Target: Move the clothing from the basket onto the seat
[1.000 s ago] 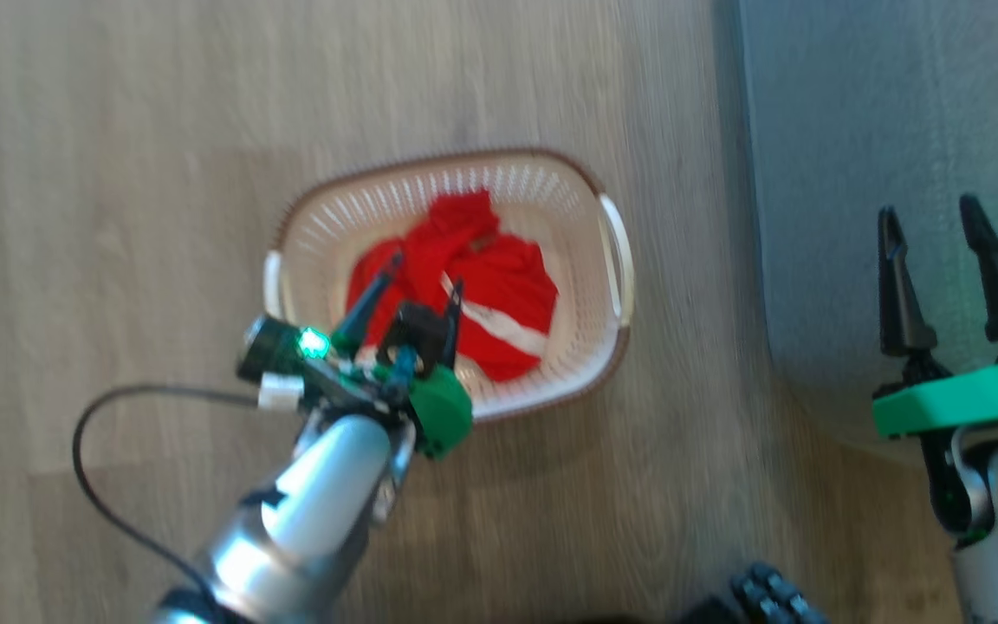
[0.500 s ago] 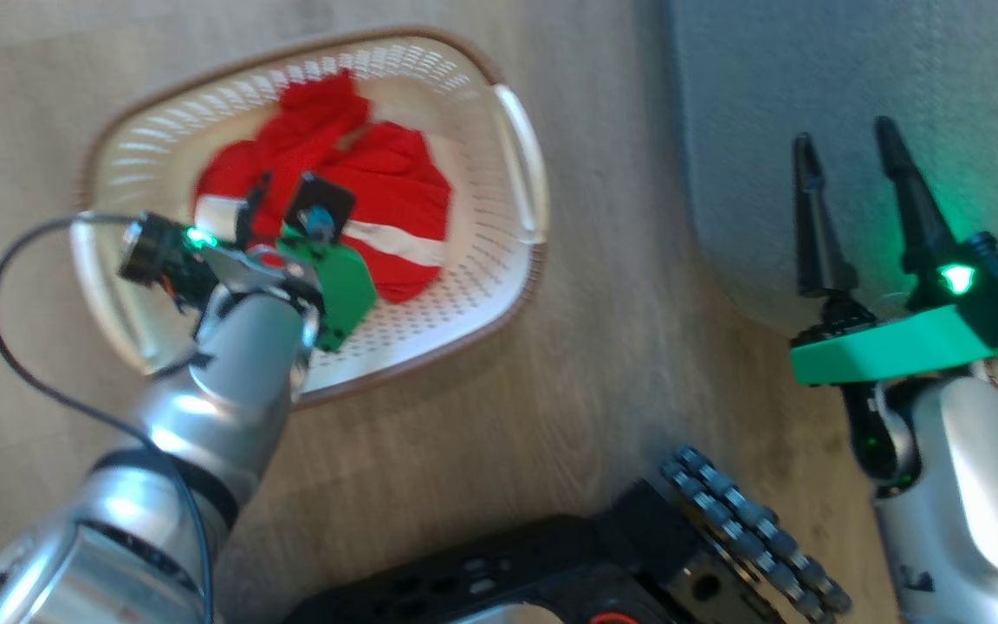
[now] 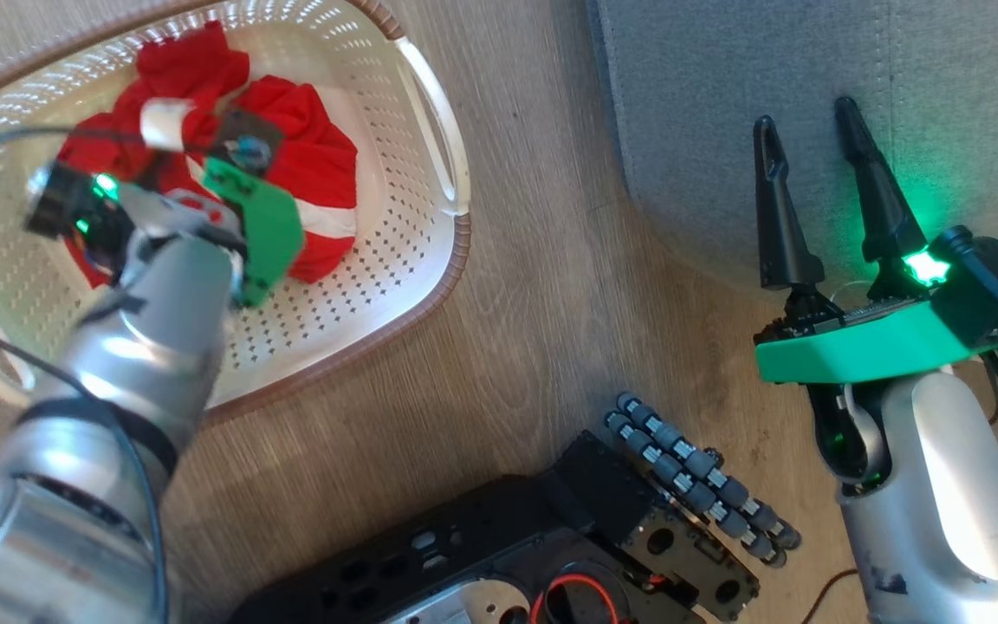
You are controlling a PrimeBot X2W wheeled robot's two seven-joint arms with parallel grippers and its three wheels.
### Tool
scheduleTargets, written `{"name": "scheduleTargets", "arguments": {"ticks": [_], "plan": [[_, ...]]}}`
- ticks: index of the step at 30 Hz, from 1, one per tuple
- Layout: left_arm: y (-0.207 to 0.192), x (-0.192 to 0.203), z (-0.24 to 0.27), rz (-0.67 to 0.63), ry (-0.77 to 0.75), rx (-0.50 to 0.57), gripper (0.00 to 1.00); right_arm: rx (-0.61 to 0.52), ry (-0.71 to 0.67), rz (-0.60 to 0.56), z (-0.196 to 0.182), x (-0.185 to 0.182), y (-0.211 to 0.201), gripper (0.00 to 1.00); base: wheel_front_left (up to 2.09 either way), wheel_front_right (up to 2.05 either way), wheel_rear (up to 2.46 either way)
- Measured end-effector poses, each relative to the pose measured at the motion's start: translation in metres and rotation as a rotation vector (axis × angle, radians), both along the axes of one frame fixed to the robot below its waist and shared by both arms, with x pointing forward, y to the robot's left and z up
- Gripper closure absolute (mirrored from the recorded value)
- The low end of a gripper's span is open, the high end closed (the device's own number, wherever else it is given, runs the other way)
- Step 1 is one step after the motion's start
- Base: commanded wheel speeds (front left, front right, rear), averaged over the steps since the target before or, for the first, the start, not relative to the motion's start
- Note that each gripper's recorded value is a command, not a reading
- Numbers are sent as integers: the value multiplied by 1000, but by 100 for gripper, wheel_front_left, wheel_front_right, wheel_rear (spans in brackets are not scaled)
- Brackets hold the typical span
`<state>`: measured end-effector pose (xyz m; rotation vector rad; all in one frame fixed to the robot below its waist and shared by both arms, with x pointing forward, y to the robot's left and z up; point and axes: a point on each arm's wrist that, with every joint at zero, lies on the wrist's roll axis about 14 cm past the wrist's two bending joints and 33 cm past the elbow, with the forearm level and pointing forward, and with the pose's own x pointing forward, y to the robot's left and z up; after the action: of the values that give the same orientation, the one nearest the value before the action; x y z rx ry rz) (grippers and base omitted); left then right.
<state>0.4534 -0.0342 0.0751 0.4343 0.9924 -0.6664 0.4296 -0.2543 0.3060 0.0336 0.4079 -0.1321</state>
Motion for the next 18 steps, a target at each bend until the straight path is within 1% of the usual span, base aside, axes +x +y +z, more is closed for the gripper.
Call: {"name": "scheduleTargets", "arguments": {"ticks": [1,2,6,11,18], "plan": [[6,12,-2,4,-23,37,0,2,6,2,-2,0,1,0,0,0,0],[8,18,-3,12,-37,50,0,5,8,4,-4,0,2,0,0,0,0],[12,29,-5,28,-57,74,0,12,15,11,-8,0,6,0,0,0,0],[19,25,-15,4,-24,121,0,19,15,22,-12,2,10,0,0,0,0],[21,13,-24,-55,32,145,0,27,10,25,-14,4,13,0,0,0,0]]}}
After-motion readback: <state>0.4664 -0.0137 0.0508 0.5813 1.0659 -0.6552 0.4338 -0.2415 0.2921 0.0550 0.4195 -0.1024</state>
